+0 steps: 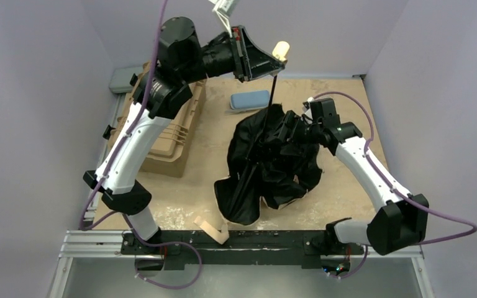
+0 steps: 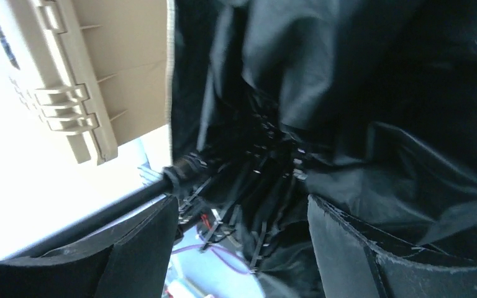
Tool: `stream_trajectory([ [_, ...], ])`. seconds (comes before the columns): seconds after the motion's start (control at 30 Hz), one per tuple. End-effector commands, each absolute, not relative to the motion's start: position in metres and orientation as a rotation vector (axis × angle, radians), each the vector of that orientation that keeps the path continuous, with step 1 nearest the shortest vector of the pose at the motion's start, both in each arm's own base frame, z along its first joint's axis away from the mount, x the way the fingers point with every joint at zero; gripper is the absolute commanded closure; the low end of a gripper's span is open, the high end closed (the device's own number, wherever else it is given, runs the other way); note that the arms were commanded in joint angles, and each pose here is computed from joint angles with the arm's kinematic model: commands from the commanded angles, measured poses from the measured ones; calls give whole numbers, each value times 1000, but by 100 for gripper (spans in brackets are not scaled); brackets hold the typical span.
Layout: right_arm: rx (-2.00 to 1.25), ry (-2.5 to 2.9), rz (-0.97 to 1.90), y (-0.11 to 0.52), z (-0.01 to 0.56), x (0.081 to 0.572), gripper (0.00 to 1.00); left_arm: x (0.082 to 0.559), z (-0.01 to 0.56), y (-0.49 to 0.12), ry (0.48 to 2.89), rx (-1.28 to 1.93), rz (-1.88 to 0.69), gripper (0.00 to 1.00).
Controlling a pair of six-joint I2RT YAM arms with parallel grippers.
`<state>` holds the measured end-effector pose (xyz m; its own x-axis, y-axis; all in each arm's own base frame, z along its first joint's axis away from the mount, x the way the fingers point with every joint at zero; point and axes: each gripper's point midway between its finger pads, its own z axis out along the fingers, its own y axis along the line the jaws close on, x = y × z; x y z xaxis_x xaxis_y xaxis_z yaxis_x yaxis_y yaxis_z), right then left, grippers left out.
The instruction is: Open the umbrella
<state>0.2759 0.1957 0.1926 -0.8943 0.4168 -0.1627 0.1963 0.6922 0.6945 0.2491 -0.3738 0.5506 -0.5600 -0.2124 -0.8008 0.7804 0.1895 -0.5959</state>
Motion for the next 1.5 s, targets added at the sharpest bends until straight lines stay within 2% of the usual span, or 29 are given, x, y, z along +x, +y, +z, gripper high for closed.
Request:
stream_trajectory([
  [0.0,282,2375,1020,194,231,289,25,200,693,-317,1040,525,-1494,100],
  [0.1,207,2208,931,179,249,294,25,199,695,-314,999,517,-1482,100],
  [0.2,125,1972,857,163,267,292,25,203,672,-312,1046,499,-1463,100],
  [0.33,89,1654,773,138,305,281,23,220,607,-315,1214,401,-1453,100],
  [0.43,169,1684,818,140,310,284,23,230,565,-314,1326,336,-1431,100],
  [0.57,343,1942,1015,170,289,291,23,236,507,-320,1468,309,-1421,100],
  [0.7,593,2362,1050,191,223,283,23,231,463,-318,1567,269,-1439,100],
  [0.87,916,2363,1362,220,198,263,20,221,451,-305,1564,246,-1428,100],
  [1.07,983,2532,1224,220,185,257,13,213,453,-301,1576,276,-1415,100],
  [1.17,990,2538,1300,231,185,259,13,210,457,-302,1561,301,-1420,100],
  [1.33,990,2553,1306,236,182,262,14,209,461,-305,1558,338,-1419,100],
  [1.47,871,2539,1355,242,195,264,22,214,460,-310,1574,372,-1389,100],
])
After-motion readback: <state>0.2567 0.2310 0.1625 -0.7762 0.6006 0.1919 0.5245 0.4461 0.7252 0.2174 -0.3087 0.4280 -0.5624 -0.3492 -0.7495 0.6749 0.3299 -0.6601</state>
